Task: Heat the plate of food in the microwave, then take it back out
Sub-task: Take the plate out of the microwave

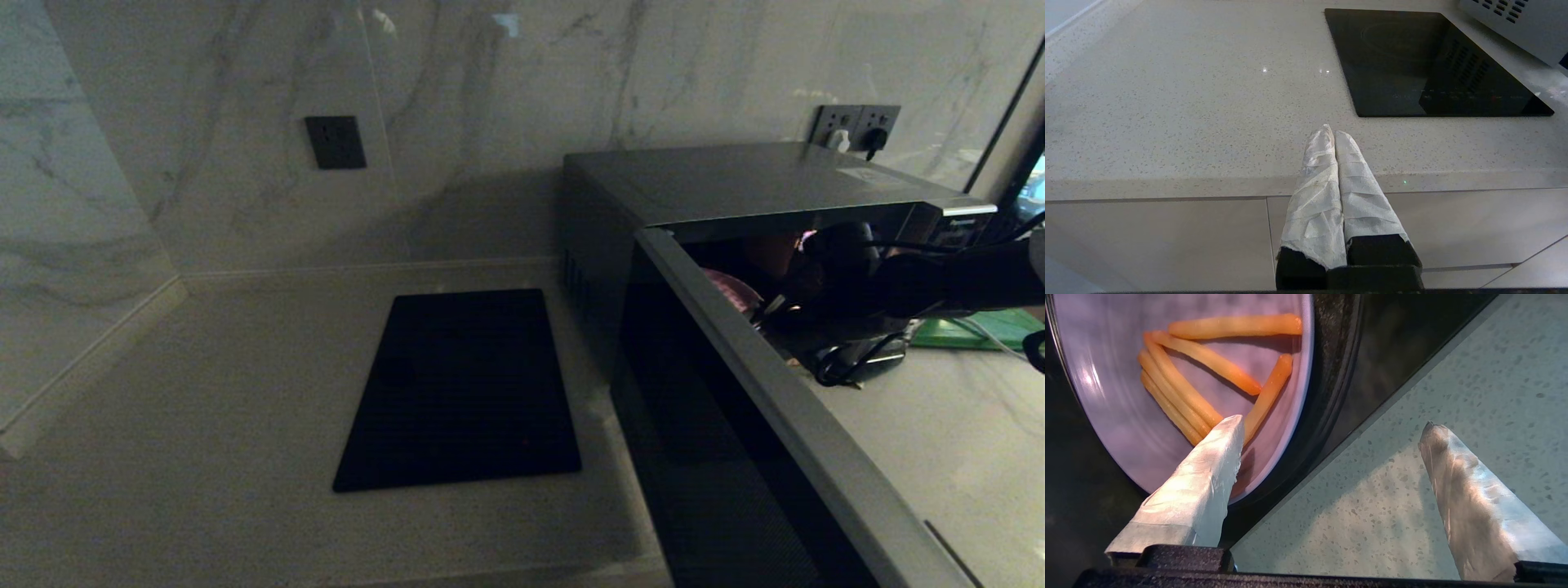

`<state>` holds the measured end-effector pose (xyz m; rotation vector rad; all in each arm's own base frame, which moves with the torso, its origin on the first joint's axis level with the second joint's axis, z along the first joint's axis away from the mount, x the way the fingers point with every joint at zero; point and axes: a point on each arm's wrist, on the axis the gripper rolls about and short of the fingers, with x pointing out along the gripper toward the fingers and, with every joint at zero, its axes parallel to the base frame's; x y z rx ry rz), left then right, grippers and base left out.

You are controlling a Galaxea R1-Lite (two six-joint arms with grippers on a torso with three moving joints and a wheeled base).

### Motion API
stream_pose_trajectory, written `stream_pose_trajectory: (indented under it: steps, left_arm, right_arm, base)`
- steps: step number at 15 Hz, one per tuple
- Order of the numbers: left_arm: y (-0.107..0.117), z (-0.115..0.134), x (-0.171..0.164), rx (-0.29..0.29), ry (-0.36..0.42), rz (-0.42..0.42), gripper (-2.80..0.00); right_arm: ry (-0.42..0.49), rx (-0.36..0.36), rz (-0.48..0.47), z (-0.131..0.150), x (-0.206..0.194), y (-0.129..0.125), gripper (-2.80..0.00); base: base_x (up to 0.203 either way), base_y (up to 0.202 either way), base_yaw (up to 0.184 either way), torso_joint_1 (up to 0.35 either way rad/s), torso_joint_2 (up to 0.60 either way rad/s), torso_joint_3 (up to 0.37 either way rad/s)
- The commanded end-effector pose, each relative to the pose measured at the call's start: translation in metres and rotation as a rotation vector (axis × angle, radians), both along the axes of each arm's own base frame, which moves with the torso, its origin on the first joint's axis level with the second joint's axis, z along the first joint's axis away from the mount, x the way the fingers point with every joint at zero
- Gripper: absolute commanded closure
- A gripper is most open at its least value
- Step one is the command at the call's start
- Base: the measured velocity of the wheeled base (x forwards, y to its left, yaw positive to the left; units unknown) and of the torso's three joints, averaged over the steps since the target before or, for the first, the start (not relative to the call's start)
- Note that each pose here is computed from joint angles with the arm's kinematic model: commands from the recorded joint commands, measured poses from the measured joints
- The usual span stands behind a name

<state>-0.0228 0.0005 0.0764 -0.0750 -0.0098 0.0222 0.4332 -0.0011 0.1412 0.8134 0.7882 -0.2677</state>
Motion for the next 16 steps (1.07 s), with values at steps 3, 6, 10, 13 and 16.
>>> stream_pose_trajectory:
  steps: [3,6,10,13,16]
  left_arm:
    - [0.0000,0.0001,0.0001,0.000,0.001,0.000,0.00]
    - [0.0000,0.0001,0.0001,0.000,0.001,0.000,0.00]
    - [0.0000,0.0001,0.0001,0.000,0.001,0.000,0.00]
    - [0.0000,0.0001,0.0001,0.000,0.001,0.000,0.00]
    - [0.0000,0.0001,0.0001,0.000,0.001,0.000,0.00]
  right_arm:
    - [0.017,-0.030,-0.022,-0.0029,-0.0006,0.0044,-2.80]
    - [0.029,-0.049,-0.036,-0.0037,-0.0015,0.0052,-2.80]
    - [0.050,-0.104,-0.081,-0.0031,-0.0041,0.0055,-2.80]
    - [0.038,-0.145,-0.119,0.0015,-0.0048,0.0045,-2.80]
    - [0.032,-0.164,-0.141,0.0040,-0.0046,0.0042,-2.80]
  base:
    - [0.000,0.000,0.000,0.000,0.00,0.000]
    - [0.000,0.000,0.000,0.000,0.00,0.000]
    - [0.000,0.000,0.000,0.000,0.00,0.000]
    - [0.000,0.000,0.000,0.000,0.00,0.000]
    - [0.000,0.000,0.000,0.000,0.00,0.000]
